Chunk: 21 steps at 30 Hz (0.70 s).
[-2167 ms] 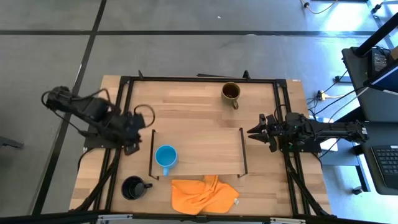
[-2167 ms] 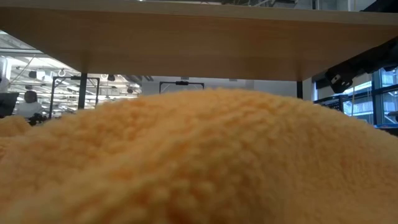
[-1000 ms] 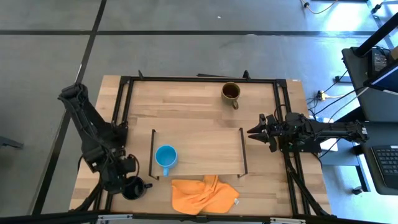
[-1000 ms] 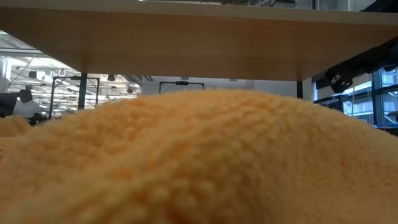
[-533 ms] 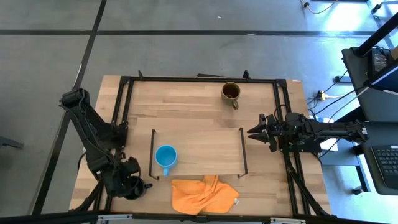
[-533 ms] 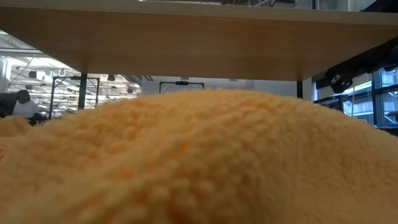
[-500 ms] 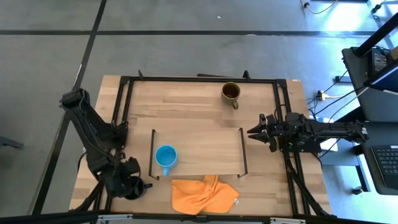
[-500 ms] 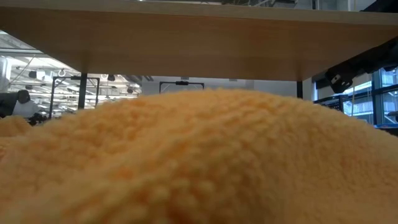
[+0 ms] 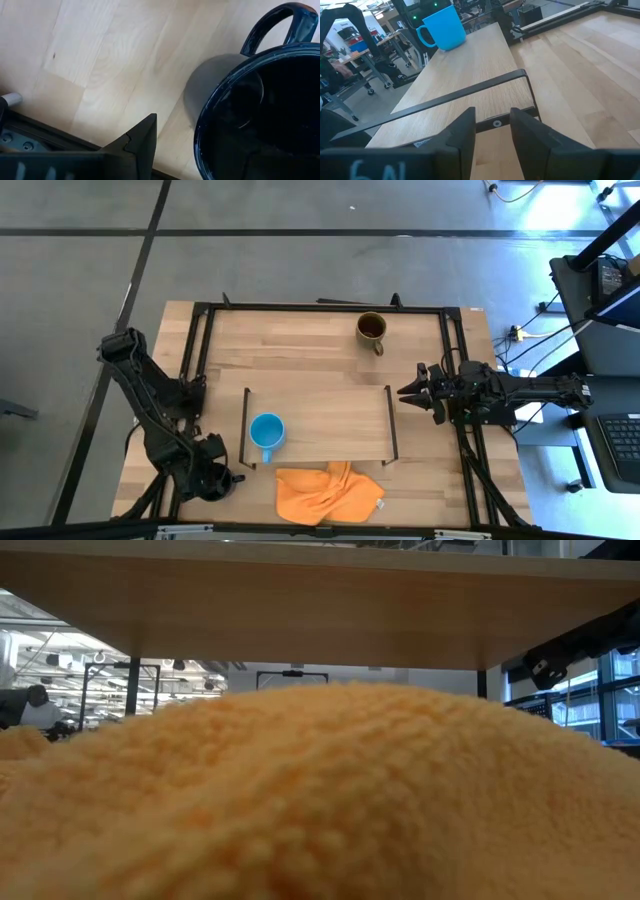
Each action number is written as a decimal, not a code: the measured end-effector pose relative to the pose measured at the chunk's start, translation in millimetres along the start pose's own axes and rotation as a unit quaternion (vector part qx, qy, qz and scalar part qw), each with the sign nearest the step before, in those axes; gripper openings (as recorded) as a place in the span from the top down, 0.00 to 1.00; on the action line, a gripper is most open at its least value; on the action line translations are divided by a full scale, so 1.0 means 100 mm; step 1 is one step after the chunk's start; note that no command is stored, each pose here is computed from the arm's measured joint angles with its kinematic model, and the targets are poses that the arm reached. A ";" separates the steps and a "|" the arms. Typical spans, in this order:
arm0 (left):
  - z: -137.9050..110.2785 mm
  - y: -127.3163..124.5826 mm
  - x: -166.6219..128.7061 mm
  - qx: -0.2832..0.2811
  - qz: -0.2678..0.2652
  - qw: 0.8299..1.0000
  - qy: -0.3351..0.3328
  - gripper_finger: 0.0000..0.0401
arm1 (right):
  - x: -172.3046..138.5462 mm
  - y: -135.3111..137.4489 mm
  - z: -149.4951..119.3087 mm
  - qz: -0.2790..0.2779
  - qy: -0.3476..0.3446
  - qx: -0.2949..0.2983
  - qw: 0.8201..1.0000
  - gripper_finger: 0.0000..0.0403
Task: Stack small to large cups/mugs on shelf
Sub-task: Put the dark blue mug on the shelf
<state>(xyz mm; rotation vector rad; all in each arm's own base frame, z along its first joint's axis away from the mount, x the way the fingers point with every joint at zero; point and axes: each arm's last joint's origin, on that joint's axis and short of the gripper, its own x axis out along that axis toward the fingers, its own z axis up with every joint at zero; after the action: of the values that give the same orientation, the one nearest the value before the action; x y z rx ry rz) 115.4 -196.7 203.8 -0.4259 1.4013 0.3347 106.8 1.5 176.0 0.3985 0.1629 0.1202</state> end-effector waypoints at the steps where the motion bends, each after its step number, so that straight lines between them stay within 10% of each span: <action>1: 0.00 0.00 0.00 0.000 0.000 1.000 0.001 0.62 | 0.00 0.00 0.00 0.000 0.000 0.000 1.000 0.69; 21: -0.01 0.00 0.00 0.000 -0.002 1.000 0.012 0.79 | 0.00 0.00 0.00 0.000 0.000 0.000 1.000 0.69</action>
<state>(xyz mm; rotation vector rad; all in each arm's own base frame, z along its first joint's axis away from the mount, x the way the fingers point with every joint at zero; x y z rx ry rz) 115.1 -197.3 203.8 -0.4347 1.4240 0.3271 106.8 1.4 176.0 0.3983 0.1631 0.1198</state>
